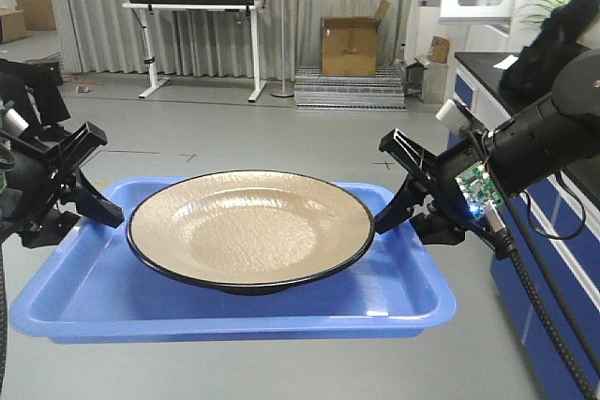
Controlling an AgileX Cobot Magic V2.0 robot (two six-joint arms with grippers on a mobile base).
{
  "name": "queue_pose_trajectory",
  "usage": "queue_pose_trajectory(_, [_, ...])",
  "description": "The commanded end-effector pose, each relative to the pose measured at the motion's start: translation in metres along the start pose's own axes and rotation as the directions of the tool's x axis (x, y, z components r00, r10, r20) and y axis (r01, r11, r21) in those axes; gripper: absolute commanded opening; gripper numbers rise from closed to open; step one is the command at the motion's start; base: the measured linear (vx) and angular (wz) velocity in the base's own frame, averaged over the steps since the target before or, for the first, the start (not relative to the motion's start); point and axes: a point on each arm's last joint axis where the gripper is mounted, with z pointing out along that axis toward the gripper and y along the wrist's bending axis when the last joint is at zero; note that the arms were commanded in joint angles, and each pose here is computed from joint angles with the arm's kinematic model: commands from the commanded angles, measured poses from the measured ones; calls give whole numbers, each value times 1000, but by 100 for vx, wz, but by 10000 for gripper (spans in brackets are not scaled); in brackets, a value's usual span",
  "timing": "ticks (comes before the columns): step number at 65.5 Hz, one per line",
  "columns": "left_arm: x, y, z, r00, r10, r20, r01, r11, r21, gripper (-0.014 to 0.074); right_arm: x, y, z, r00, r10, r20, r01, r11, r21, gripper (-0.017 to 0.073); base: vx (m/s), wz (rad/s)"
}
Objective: Place disk in tray to left cabinet
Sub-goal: 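Carry the tray with both grippers while the base drives away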
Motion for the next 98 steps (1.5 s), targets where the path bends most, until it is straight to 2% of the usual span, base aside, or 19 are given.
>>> queue_pose_trajectory(1, [20, -40, -24, 999, -16, -40, 25, 975, 222, -1, 15, 40, -28, 1000, 1, 27, 5, 975, -221, -2, 56, 13])
queue_pose_trajectory(98, [19, -39, -23, 999, -18, -42, 27, 975, 219, -1, 15, 40, -28, 1000, 1, 27, 5, 975, -221, -2, 63, 2])
